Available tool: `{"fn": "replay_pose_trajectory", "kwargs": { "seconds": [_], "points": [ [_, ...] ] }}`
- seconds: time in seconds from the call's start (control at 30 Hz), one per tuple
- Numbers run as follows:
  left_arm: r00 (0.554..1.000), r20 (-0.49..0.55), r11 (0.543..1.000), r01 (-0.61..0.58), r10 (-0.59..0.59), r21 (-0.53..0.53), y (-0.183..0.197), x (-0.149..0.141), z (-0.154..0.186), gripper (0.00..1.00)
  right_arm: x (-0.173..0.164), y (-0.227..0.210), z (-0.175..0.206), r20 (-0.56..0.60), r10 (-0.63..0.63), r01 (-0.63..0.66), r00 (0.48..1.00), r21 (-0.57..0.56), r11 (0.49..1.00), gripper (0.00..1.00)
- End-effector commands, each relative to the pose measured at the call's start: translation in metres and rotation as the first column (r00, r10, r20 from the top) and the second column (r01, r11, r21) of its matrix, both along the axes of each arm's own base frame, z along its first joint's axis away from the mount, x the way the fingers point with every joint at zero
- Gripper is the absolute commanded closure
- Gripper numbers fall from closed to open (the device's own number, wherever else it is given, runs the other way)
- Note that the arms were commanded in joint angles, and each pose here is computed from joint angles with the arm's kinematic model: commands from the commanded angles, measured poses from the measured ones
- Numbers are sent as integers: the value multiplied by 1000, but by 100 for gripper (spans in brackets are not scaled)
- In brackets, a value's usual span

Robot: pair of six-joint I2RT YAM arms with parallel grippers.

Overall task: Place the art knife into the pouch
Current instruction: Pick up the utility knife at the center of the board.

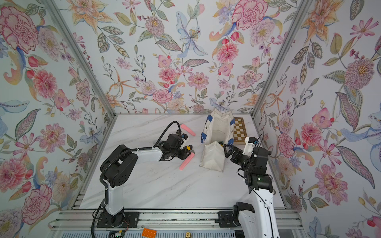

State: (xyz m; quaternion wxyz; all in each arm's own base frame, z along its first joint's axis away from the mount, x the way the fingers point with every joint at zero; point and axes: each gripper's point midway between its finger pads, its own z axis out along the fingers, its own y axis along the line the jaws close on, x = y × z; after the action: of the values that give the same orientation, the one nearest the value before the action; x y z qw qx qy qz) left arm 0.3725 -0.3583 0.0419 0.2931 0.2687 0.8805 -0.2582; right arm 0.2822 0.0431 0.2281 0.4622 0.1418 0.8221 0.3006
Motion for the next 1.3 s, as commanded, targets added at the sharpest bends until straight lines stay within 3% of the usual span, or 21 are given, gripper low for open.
{"fn": "replay_pose_trajectory", "kwargs": {
  "seconds": [0.0,0.3,0.6,1.07,1.27],
  "points": [
    [1000,-4,1000,13,-13,20,-8,0,-4,54,1,-1,-5,-9,-3,3,1000,14,1000,1],
    [998,-48,995,37,-33,91,-22,-3,-30,56,3,-2,-11,-30,-15,16,999,18,1000,1],
    [996,-88,974,23,-3,226,-8,-9,-60,71,2,-5,-12,-31,-28,29,999,8,1000,1],
    [998,-67,933,39,-16,358,7,-28,-70,66,3,-7,-13,-32,-32,32,999,-2,999,1],
    [997,-73,931,33,-7,364,13,-34,-74,72,3,-7,-13,-32,-30,30,999,-5,1000,1]
  ]
}}
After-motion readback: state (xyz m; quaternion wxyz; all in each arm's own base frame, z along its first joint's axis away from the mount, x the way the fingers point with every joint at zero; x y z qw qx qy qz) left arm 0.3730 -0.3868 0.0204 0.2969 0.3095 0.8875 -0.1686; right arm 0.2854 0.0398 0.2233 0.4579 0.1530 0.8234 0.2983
